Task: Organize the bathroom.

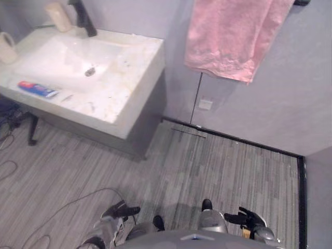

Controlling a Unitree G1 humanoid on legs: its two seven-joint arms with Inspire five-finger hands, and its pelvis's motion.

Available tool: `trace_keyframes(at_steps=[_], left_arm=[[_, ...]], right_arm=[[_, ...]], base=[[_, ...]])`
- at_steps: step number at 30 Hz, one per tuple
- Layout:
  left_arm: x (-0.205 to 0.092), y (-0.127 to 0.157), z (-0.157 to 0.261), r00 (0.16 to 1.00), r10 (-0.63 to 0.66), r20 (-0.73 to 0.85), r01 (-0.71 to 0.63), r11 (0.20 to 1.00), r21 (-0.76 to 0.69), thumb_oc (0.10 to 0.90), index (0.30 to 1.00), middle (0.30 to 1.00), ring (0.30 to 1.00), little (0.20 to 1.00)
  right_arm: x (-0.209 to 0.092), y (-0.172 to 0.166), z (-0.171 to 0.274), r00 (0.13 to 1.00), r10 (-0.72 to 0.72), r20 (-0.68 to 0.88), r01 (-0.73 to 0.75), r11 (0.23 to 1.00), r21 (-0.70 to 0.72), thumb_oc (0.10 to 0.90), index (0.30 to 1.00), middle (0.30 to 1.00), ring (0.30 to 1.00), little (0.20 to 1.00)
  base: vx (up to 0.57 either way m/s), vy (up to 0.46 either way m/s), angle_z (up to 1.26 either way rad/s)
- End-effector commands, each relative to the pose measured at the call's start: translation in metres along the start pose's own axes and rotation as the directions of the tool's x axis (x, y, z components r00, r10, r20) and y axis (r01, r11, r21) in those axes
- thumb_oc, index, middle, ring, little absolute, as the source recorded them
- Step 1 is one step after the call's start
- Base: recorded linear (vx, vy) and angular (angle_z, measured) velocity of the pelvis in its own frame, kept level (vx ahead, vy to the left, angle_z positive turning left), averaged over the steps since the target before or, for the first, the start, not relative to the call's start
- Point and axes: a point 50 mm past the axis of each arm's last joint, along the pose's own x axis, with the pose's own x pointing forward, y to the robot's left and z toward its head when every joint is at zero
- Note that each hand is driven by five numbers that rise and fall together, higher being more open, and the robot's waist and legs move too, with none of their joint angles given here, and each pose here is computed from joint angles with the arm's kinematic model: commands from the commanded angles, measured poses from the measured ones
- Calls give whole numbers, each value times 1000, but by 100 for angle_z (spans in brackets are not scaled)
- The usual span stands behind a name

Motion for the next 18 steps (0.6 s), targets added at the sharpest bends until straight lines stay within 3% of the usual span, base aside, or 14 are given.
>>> trace_keyframes(at_steps=[1, 5, 13, 18], left_arm=[[-2, 18, 12, 999, 29, 44, -34, 993, 116, 800, 900, 900, 900, 900], [-2, 24, 18, 996, 64, 55, -74, 979, 192, 800, 900, 900, 900, 900], [-2, 32, 38, 982, 151, 111, -171, 966, 196, 800, 900, 900, 900, 900], [-1, 22, 54, 978, 146, 151, -163, 981, 106, 800, 900, 900, 900, 900]], right_arm=[[6, 11, 22, 1000, 13, 27, -15, 998, 67, 800, 900, 900, 900, 900], [7, 16, 30, 999, 41, 36, -41, 999, 20, 800, 900, 900, 900, 900], [6, 25, 26, 995, 99, 6, -99, 994, -39, 800, 900, 900, 900, 900], [5, 23, 18, 996, 88, -28, -90, 989, -116, 800, 900, 900, 900, 900]], base=[[-160, 491, 71], [-158, 373, 65], [-194, 226, 23], [-75, 78, 54]])
